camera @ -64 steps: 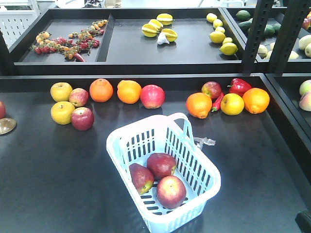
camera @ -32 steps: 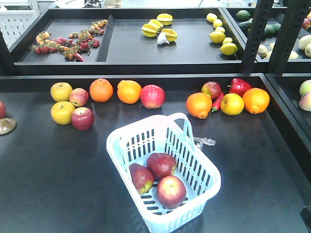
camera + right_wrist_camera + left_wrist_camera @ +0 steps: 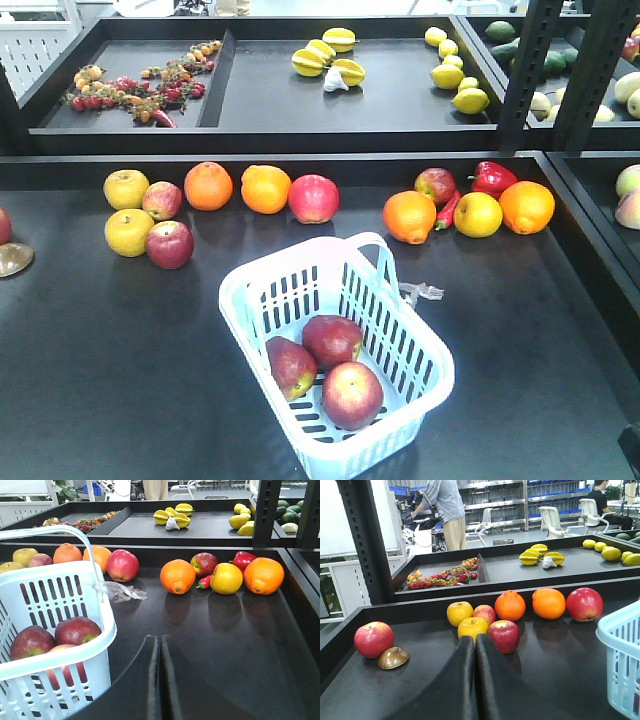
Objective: Pick three apples into basket with both arms
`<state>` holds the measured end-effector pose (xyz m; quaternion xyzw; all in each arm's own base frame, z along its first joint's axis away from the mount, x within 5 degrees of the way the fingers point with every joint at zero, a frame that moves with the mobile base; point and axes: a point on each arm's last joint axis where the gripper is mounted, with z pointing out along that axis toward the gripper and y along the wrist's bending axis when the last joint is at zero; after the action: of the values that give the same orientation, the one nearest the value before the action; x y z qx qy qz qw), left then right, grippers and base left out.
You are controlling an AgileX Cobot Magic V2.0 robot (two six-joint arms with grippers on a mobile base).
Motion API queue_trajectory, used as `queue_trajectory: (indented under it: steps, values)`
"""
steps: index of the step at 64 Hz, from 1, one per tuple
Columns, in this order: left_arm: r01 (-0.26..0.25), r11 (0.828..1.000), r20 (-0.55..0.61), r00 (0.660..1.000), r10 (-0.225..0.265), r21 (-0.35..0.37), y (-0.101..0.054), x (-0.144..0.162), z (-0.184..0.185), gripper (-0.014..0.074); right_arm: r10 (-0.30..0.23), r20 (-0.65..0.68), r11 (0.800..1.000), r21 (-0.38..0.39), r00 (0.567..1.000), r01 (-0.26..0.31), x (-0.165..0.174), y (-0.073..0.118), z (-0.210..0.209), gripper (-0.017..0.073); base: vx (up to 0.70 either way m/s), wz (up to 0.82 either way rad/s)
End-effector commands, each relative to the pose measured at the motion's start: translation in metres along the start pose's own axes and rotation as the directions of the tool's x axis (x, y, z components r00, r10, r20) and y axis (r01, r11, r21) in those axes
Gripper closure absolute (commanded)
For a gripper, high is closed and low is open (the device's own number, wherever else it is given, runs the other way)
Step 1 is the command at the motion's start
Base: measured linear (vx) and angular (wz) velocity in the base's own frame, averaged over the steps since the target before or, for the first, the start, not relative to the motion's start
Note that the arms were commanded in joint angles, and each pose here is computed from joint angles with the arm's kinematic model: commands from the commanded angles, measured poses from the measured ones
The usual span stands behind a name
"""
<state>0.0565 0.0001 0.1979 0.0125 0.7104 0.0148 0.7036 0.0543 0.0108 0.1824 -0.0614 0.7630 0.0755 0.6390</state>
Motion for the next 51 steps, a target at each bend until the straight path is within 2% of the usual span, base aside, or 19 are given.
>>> queue_trajectory:
  steps: [1,51]
  values:
    - [0.010,1.000,0.059,0.998,-0.009,-0.006,0.0003,0.0007,-0.0003,0.0600,-0.009,0.081,1.000,0.003,0.997,0.008,-0.0048,-0.0001,-0.0004,0.0561,0.00,0.00]
    - [0.010,1.000,0.059,0.998,-0.009,-0.006,0.0003,0.0007,-0.0003,0.0600,-0.011,0.102,1.000,0.002,0.995,0.011,-0.0068,0.0000,-0.0006,0.0561,0.00,0.00]
